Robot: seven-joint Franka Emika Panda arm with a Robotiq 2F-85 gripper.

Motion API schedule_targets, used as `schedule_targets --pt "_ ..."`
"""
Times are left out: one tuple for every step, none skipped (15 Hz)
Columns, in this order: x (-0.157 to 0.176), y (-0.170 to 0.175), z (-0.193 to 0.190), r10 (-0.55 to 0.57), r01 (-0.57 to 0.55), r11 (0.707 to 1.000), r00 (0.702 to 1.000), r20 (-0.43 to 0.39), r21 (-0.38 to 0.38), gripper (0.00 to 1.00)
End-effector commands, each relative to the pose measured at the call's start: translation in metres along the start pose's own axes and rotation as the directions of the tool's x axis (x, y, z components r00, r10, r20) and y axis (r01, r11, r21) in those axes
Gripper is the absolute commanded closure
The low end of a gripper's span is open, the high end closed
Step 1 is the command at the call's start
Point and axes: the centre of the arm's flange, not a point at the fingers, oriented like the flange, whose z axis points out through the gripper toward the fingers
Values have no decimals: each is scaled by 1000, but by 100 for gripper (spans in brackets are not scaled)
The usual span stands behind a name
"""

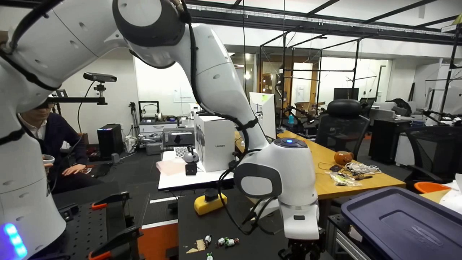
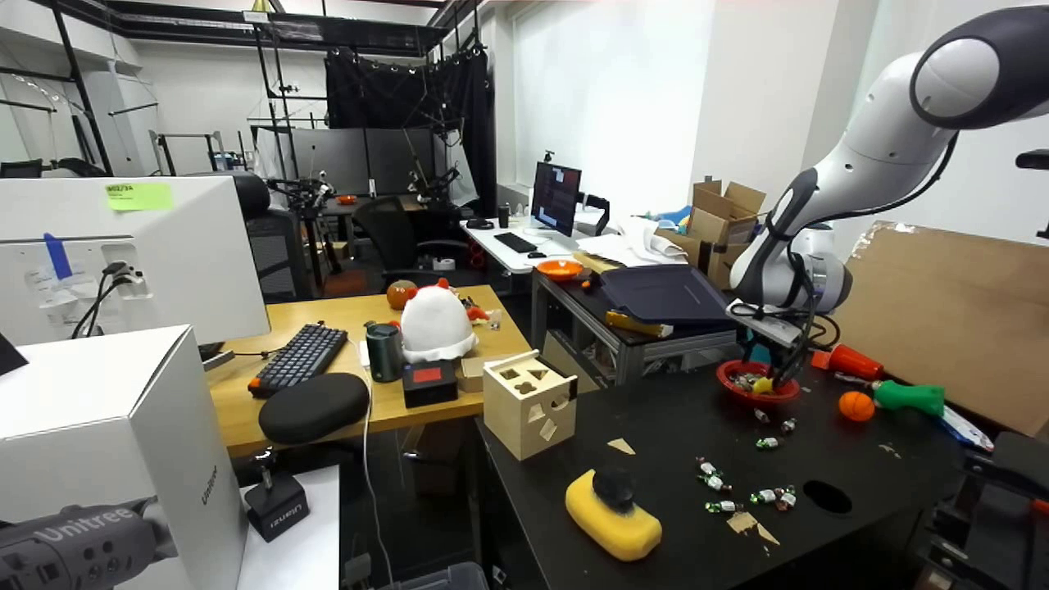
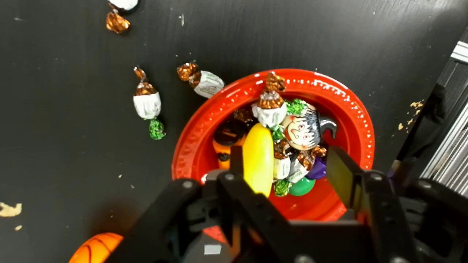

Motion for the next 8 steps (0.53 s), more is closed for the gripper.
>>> schedule_targets --pt "-10 7 -15 18 -18 1000 1000 -5 -1 6" --pt "-12 11 -18 3 -3 1000 1000 16 4 2" --pt "-14 14 -21 -13 13 1000 999 31 8 0" --pt "-17 17 -25 -36 36 999 998 45 16 0" --pt "-20 22 -30 -62 60 998 997 54 24 0" --pt "-23 26 -37 -97 95 995 993 61 38 0" --pt "-27 31 -47 -142 138 989 987 71 59 0" --pt "-30 36 -56 -194 188 979 978 75 79 0"
